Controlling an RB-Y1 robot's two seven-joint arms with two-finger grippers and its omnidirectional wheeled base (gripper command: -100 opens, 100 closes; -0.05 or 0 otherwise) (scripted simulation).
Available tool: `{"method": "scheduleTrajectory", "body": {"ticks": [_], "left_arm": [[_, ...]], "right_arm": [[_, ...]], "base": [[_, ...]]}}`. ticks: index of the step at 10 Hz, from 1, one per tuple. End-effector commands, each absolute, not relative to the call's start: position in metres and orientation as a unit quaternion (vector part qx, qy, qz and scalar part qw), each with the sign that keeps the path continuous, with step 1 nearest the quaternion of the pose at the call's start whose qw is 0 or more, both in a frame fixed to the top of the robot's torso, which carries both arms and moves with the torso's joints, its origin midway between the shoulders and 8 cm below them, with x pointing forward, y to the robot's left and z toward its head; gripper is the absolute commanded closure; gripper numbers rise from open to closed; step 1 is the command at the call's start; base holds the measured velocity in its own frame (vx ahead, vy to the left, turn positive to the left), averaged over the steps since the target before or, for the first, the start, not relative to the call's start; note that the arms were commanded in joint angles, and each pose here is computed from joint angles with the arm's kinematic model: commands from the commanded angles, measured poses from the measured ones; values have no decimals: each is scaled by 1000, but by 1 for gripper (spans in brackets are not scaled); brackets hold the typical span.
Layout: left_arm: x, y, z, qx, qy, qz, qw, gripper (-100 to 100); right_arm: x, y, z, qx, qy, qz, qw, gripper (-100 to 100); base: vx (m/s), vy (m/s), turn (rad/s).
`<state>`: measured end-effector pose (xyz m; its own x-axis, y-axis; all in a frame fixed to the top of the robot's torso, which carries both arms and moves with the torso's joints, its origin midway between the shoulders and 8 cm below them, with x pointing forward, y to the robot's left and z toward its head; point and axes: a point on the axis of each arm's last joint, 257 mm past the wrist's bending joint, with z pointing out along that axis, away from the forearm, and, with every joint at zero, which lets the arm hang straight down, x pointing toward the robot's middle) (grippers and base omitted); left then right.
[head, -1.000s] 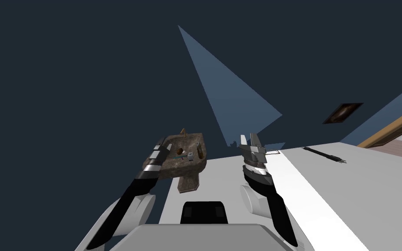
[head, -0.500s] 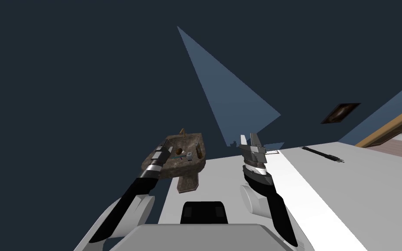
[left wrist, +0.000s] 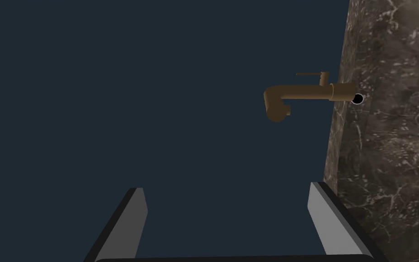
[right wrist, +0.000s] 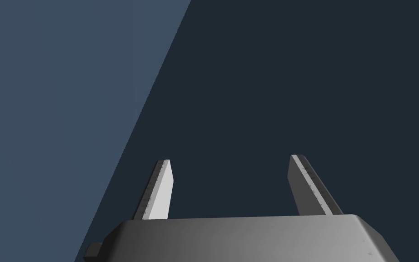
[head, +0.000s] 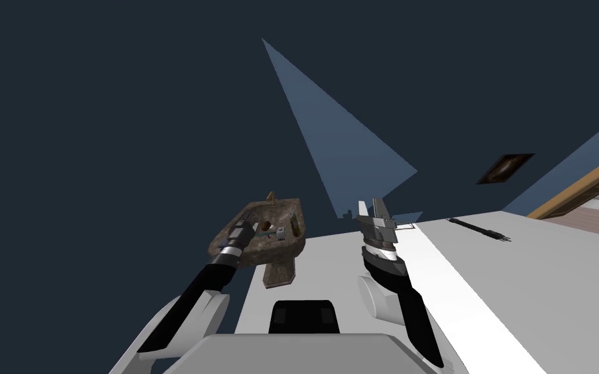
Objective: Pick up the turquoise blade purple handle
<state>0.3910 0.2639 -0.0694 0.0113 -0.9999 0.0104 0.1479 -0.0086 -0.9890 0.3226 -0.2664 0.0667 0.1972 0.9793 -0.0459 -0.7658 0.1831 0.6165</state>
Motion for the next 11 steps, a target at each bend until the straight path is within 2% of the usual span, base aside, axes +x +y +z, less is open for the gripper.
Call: {"method": "scheduleTrajectory", "body": {"ticks": [1,11], "left_arm": [[392,264,-84,-487,466,-525,520,-100],[381,268,-161,-580,512,-460,436,-100]], "right_arm": [[323,-266,67,239,224,593,736,0],[323,-266,67,239,224,593,736,0]], "base": [[11,-16,-7],[23,-9,-5]]}}
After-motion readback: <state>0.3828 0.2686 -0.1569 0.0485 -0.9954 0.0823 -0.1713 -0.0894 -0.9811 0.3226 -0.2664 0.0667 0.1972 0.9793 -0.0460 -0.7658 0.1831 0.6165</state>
